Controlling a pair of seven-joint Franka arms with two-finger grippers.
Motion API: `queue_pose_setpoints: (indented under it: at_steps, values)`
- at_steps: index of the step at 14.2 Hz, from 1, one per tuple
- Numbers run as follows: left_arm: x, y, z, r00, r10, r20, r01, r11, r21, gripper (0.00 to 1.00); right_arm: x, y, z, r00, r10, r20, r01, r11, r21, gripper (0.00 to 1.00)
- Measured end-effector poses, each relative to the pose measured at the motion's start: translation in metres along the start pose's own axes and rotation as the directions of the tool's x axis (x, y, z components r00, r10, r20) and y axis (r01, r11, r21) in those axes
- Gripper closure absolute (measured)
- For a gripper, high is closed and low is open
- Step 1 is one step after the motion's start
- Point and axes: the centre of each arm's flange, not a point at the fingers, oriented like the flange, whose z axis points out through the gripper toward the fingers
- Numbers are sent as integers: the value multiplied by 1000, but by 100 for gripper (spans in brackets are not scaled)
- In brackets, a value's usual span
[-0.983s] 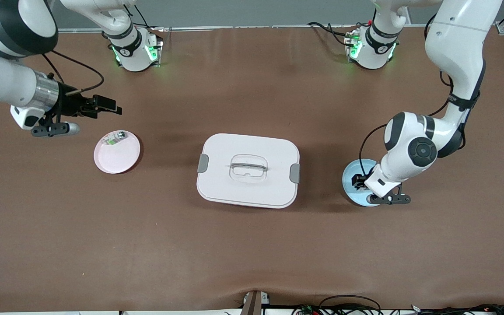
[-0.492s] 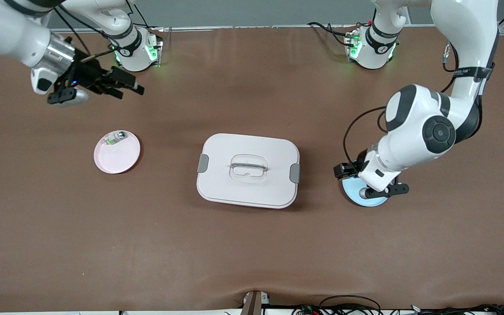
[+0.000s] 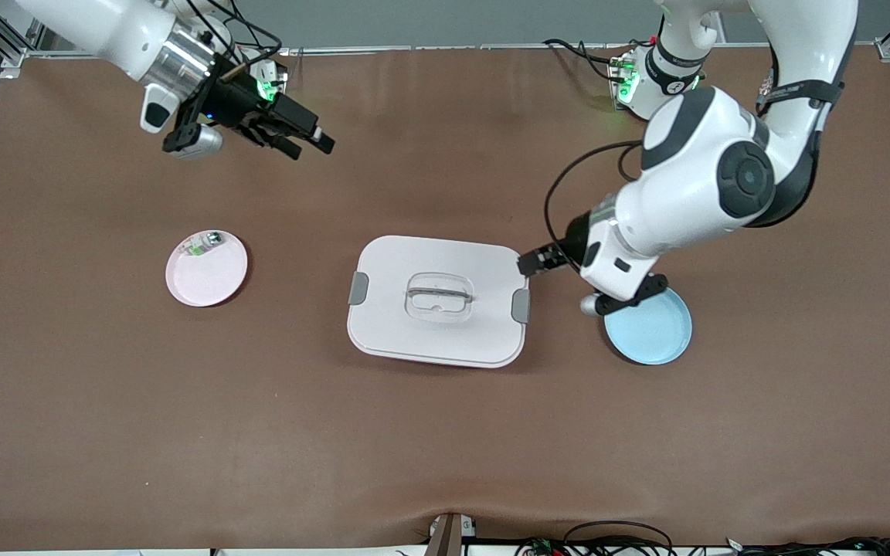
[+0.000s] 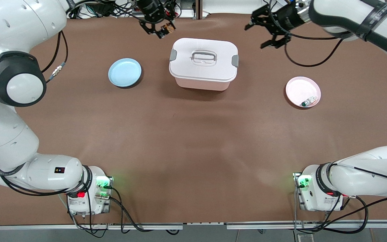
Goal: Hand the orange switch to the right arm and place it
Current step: 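Lift the switch with the left gripper toward the right gripper over the box, then grasp the switch with the right gripper beside the left gripper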
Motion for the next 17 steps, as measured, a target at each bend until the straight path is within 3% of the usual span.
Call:
queue_pose_setpoints:
  at_steps: [3,6,12,17]
  values:
    - [-35,26,8,996,-89,22,90,996,-7,28,-19,-12,22,997,49,-62,-44,996,82,0]
    - [-61,48,21,982,-187,26,187,982,-25,28,-30,-19,52,991,102,-89,-92,989,117,0]
    - [-93,80,58,922,-382,58,386,921,-62,28,-32,-12,119,983,129,-127,-115,988,105,0]
    - [-111,92,64,886,-458,77,462,884,-64,28,-29,-15,133,983,135,-123,-123,987,101,0]
